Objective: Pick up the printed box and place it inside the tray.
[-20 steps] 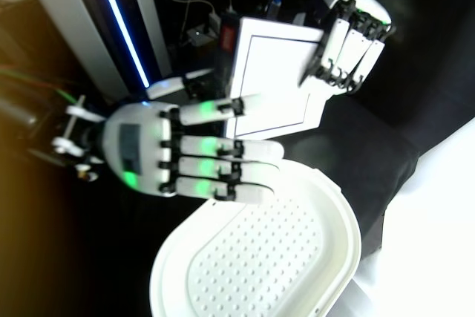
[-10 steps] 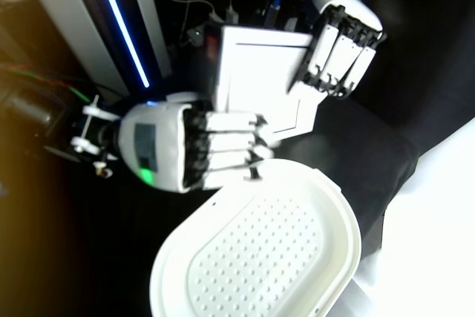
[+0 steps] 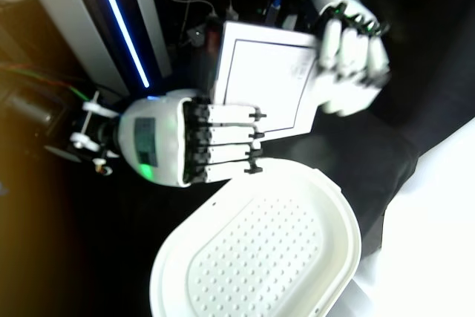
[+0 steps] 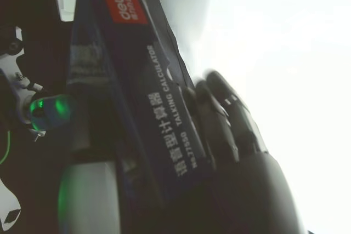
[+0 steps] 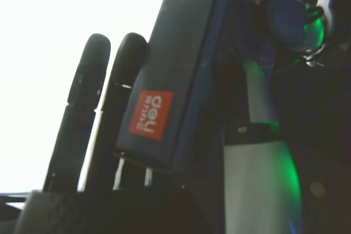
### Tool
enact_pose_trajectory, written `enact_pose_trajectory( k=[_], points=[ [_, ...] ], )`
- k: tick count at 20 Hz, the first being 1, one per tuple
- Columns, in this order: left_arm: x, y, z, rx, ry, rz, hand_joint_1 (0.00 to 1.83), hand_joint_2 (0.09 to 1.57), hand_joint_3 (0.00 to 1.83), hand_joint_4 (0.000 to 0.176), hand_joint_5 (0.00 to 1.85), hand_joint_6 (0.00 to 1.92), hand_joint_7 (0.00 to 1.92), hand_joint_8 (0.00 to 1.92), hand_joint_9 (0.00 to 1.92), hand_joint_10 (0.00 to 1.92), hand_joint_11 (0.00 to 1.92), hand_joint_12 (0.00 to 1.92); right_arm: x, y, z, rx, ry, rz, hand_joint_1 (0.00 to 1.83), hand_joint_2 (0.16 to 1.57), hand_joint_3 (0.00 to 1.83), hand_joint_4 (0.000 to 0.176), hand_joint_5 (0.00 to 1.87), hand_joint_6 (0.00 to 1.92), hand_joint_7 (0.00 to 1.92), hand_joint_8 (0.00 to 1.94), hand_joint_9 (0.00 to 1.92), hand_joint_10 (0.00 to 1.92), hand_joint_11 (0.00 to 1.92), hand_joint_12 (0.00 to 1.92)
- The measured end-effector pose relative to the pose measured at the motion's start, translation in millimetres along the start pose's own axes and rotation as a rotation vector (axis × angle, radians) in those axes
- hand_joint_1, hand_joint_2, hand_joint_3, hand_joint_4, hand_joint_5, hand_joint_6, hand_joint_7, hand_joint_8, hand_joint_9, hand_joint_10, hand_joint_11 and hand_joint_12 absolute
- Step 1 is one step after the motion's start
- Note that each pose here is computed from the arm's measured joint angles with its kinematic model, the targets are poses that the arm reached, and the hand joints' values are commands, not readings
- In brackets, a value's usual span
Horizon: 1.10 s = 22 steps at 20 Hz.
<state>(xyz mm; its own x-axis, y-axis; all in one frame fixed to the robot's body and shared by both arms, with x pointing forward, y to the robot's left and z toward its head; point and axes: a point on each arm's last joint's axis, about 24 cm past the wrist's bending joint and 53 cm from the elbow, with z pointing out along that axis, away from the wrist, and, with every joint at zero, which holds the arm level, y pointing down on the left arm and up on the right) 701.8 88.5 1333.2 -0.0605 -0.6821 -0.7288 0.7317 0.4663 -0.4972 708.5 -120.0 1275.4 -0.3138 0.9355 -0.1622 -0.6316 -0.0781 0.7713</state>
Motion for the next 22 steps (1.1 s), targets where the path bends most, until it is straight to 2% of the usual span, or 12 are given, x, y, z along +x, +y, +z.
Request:
enact_pose_trajectory(
  k=[1, 2, 3, 5, 6, 7, 8, 11, 13, 16, 19, 22],
  points=[
    [-0.5, -2.3, 0, 0.008, -0.004, -0.005, 0.0, 0.84, 0.02, 0.002, 0.0, 0.0, 0.0, 0.0, 0.0, 0.0, 0.0, 1.82, 0, 1.1, 0, -0.004, 0.0, -0.001, 1.27, 1.1, 0.0, 0.0, 0.97, 0.72, 1.1, 1.04, 1.19, 0.99, 0.96, 1.48],
    [-0.6, -3.7, 0, 0.014, -0.003, -0.001, 0.0, 0.87, 0.04, 0.084, 0.0, 0.0, 0.0, 0.0, 0.0, 0.0, 0.0, 1.9, 1, 2.8, 1, -0.008, 0.009, -0.006, 1.19, 1.1, 0.0, 0.0, 1.01, 0.87, 1.14, 1.01, 1.18, 1.22, 0.98, 1.62],
    [-1.6, -3.2, -2, 0.012, -0.002, -0.001, 0.0, 0.89, 0.02, 0.096, 0.0, 0.0, 0.0, 0.0, 0.0, 0.0, 0.0, 1.92, 1, 5.9, 3, -0.015, 0.02, -0.017, 1.19, 1.07, 0.0, 0.0, 1.08, 0.79, 1.2, 1.34, 1.25, 1.66, 1.19, 1.86],
    [-6.9, -1.4, -8, 0.009, -0.006, 0.009, 0.0, 0.9, 0.01, 0.172, 0.0, 0.0, 0.0, 0.0, 0.0, 0.0, 0.0, 1.92, 1, 21.4, 11, -0.056, 0.049, -0.045, 1.2, 1.03, 0.0, 0.0, 1.17, 0.65, 1.29, 1.92, 1.53, 1.91, 1.59, 1.92],
    [-11.4, -1.5, -11, 0.009, -0.014, 0.008, 0.0, 0.87, 0.0, 0.0, 0.0, 0.0, 0.0, 0.0, 0.0, 0.0, 0.0, 1.92, -2, 35.0, 17, -0.093, 0.058, -0.068, 1.2, 1.02, 0.0, 0.0, 1.21, 0.58, 1.32, 1.94, 1.55, 1.92, 1.61, 1.92],
    [-16.6, -2.1, -14, 0.011, -0.024, 0.013, 0.0, 0.82, 0.0, 0.0, 0.0, 0.0, 0.0, 0.0, 0.0, 0.0, 0.0, 0.54, -8, 46.8, 19, -0.123, 0.052, -0.099, 1.2, 1.02, 0.0, 0.0, 1.19, 0.61, 1.08, 1.71, 1.23, 1.81, 1.23, 1.92],
    [-21.5, -3.0, -15, 0.014, -0.036, 0.012, 0.09, 0.81, 0.0, 0.021, 0.0, 0.0, 0.0, 0.0, 0.0, 0.0, 0.0, 0.11, -12, 52.4, 18, -0.132, 0.048, -0.116, 1.2, 1.02, 0.0, 0.0, 1.19, 0.62, 1.16, 1.59, 1.28, 1.69, 1.27, 1.92],
    [-36.5, -4.6, -24, 0.019, -0.067, 0.02, 0.0, 0.94, 0.02, 0.003, 0.02, 0.01, 0.0, 0.0, 0.0, 0.0, 0.0, 0.0, -30, 63.9, 13, -0.121, 0.048, -0.241, 1.19, 1.04, 0.0, 0.0, 1.15, 0.7, 1.16, 1.35, 1.25, 1.56, 1.19, 1.91],
    [-43.3, -3.4, -33, 0.019, -0.082, 0.026, 0.0, 0.96, 0.03, 0.024, 0.0, 0.0, 0.0, 0.0, 0.0, 0.0, 0.0, 0.0, -48, 72.7, 11, -0.128, 0.021, -0.293, 1.19, 1.04, 0.0, 0.0, 1.14, 0.71, 1.18, 1.54, 1.31, 1.71, 1.28, 1.92],
    [-52.2, 8.3, -43, -0.018, -0.107, 0.012, 0.0, 0.91, 0.0, 0.0, 0.0, 0.0, 0.0, 0.0, 0.0, 0.0, 0.0, 0.0, -53, 78.5, 8, -0.129, 0.015, -0.348, 1.2, 1.01, 0.0, 0.0, 1.22, 0.59, 1.2, 1.9, 1.35, 1.92, 1.33, 1.92],
    [-51.9, 11.4, -50, -0.025, -0.11, 0.012, 0.0, 0.96, 0.02, 0.003, 0.0, 0.0, 0.0, 0.0, 0.0, 0.0, 0.0, 0.0, -41, 75.2, 7, -0.116, 0.046, -0.434, 1.19, 1.04, 0.0, 0.0, 1.14, 0.71, 1.19, 0.92, 1.21, 1.19, 1.05, 1.61],
    [-49.8, 13.9, -55, -0.032, -0.113, 0.003, 0.01, 0.96, 0.01, 0.0, 0.0, 0.0, 0.0, 0.0, 0.0, 0.0, 0.0, 0.0, -30, 64.4, 13, -0.06, 0.111, -0.58, 1.3, 1.02, 0.0, 0.0, 1.17, 0.46, 1.26, 0.75, 1.35, 0.88, 1.18, 1.45]
  ],
)
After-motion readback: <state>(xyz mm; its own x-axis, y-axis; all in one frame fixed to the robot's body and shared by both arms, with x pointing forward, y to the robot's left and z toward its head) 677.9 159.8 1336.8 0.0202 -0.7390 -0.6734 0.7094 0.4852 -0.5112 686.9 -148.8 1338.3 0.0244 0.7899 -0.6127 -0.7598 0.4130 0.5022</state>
